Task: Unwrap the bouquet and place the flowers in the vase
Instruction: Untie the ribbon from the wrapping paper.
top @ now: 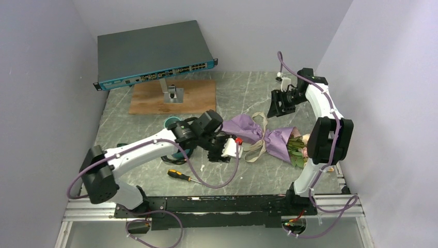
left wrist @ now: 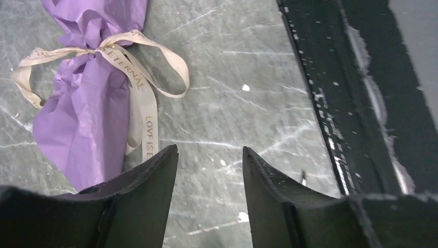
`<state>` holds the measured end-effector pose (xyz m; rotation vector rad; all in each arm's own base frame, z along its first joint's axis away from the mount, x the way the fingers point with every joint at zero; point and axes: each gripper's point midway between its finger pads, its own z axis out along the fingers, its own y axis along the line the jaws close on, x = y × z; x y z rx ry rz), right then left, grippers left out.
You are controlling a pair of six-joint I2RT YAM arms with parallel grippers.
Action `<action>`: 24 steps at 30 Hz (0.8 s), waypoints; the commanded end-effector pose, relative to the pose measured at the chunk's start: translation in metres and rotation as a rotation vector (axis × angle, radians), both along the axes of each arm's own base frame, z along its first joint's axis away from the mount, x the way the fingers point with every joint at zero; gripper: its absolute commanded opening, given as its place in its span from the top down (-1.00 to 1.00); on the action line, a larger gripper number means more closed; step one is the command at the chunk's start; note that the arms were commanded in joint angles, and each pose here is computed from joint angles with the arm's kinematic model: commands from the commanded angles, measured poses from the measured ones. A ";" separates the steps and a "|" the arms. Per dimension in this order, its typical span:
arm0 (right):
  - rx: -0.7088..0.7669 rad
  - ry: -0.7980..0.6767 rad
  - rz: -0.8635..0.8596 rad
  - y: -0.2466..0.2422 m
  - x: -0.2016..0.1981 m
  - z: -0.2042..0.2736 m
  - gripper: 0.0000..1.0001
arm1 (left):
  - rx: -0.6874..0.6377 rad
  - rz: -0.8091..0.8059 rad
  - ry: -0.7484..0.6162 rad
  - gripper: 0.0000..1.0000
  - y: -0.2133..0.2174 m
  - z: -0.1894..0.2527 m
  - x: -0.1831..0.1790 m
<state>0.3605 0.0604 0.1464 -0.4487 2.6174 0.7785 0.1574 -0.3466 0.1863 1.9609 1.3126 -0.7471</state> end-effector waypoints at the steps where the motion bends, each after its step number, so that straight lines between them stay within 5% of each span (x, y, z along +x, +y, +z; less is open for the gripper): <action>1: 0.002 0.008 -0.050 0.000 0.020 -0.021 -0.27 | -0.094 -0.021 -0.080 -0.08 -0.037 -0.006 0.022; 11: 0.050 0.102 -0.073 0.009 0.062 -0.070 -0.32 | 0.000 -0.010 -0.056 -0.05 -0.060 -0.071 0.045; 16: 0.177 0.128 -0.028 0.026 0.065 -0.070 0.12 | 0.041 0.003 -0.061 -0.08 -0.062 -0.097 0.058; 24: 0.281 -0.097 -0.029 0.025 0.048 -0.004 0.43 | 0.034 0.078 -0.050 -0.07 -0.038 -0.113 0.091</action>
